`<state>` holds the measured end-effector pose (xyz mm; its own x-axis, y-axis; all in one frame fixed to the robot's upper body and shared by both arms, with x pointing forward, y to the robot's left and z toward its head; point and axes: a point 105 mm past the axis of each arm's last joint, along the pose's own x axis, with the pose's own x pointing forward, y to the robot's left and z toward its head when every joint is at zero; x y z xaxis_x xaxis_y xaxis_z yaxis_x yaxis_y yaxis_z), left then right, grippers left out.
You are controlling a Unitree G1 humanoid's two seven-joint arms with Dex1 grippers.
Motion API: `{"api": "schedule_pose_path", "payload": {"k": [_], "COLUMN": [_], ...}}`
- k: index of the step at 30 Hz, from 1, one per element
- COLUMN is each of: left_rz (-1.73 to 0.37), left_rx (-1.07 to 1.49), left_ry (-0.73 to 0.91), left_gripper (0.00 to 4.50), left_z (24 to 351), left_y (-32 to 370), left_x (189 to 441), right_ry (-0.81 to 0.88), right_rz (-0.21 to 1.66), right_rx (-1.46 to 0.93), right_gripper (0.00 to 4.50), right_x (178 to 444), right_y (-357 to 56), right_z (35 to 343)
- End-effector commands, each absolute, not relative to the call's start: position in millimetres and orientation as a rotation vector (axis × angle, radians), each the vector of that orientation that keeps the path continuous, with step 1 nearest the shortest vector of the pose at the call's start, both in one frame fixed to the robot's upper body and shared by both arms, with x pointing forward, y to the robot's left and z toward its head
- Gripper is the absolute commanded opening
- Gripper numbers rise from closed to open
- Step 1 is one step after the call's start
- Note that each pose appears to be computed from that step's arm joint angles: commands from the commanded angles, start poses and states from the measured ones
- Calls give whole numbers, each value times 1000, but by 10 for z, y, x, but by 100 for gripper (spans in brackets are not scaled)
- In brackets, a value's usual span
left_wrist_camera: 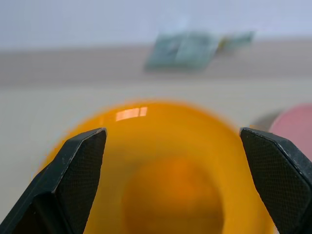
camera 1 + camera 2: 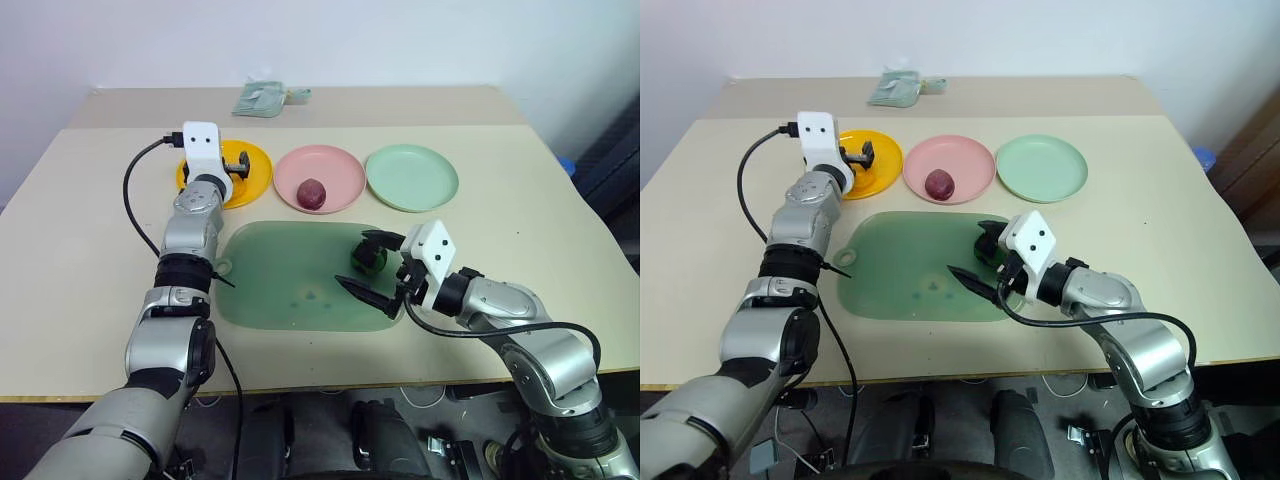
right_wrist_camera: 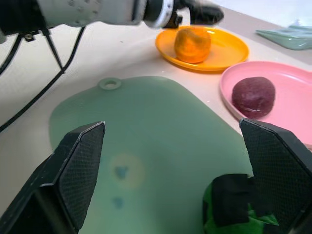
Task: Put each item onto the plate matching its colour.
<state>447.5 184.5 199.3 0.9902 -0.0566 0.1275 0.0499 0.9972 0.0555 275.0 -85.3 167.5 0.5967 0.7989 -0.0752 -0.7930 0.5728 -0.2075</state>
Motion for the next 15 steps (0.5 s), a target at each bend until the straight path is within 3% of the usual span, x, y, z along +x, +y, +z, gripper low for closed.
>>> {"api": "schedule_pose_path", "payload": {"k": [1,5,11,15], "left_rz": [-399,-774,-974,-1027], "left_rx": [97,198,257,315], "left_ry": [-239,-171,-58,-4], "left_gripper": [444,444,444,444], "left_z": [2075,1754,1507,1360], "left_y": [1386,1050,1090,1153], "left_x": [4052,3406,2951,2814], "right_ry": [-68,-41,13,45], "right_rz": [855,814,807,781], "right_rx": [-245,-257,-228,-240], "right_gripper": [450,450,450,450], "right_x": [2843,2929,2988,3063], "right_y": [-980,-1075,-1091,-1077], "right_z": [1775,1727,1622,1495]}}
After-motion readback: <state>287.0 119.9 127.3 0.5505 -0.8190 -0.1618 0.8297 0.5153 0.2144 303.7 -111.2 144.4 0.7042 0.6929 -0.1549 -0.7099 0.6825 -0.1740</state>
